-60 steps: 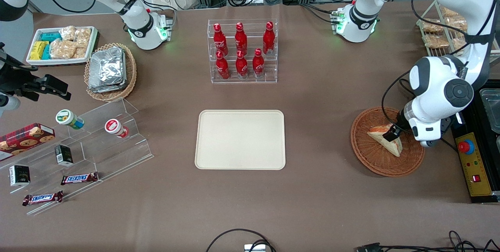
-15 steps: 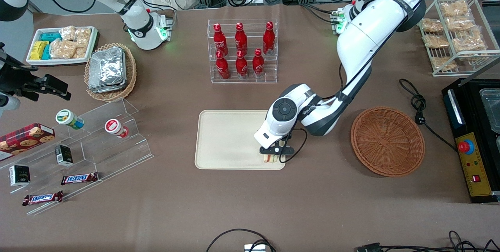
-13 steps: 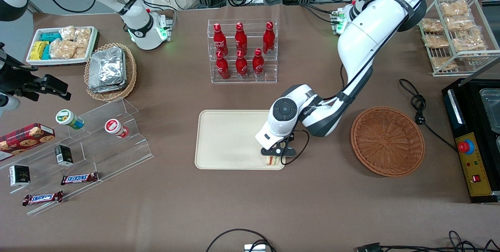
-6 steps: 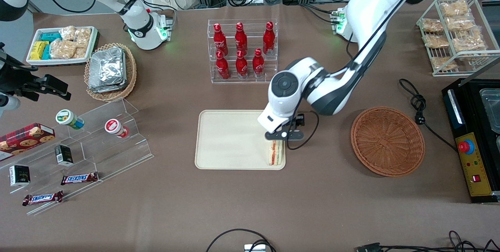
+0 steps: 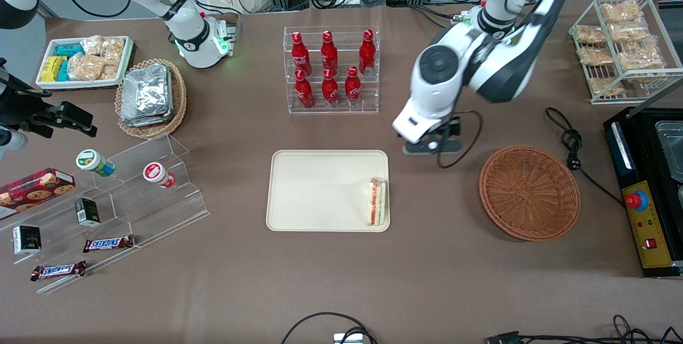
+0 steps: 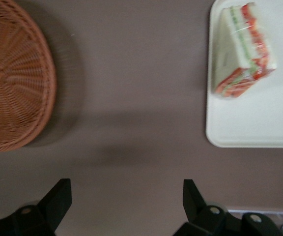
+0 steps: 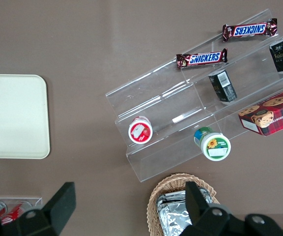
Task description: Place sandwich from basket to tray
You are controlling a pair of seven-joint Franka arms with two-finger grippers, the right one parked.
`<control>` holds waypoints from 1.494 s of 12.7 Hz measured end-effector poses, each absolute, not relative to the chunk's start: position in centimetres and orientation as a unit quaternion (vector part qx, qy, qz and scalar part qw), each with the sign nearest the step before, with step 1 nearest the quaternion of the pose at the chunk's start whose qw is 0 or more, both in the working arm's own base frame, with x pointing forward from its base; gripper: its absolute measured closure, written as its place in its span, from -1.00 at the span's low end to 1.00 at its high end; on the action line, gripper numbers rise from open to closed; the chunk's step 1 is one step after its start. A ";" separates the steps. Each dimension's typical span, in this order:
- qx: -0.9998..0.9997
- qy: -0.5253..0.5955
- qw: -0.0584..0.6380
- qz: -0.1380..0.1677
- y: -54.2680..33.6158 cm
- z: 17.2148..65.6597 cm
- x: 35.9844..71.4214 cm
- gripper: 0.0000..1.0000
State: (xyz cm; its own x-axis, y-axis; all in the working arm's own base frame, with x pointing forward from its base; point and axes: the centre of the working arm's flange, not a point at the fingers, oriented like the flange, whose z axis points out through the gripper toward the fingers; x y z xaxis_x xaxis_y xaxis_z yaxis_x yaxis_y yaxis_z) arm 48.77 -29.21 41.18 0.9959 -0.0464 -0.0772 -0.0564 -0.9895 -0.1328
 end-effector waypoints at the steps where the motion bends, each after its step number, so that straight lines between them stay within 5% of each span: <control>1: -0.996 0.027 0.071 0.042 -26.6 42.8 49.4 -1.00; 9: -0.996 -0.058 0.031 0.052 -10.7 47.1 58.9 -1.00; 19: -0.997 -0.037 0.034 0.057 -5.6 47.7 59.7 -1.00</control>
State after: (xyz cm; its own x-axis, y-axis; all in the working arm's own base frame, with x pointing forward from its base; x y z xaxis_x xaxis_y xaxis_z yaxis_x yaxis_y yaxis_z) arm 59.68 -5.65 47.68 0.9908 0.0784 -0.1107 0.0707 -0.9949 -0.0722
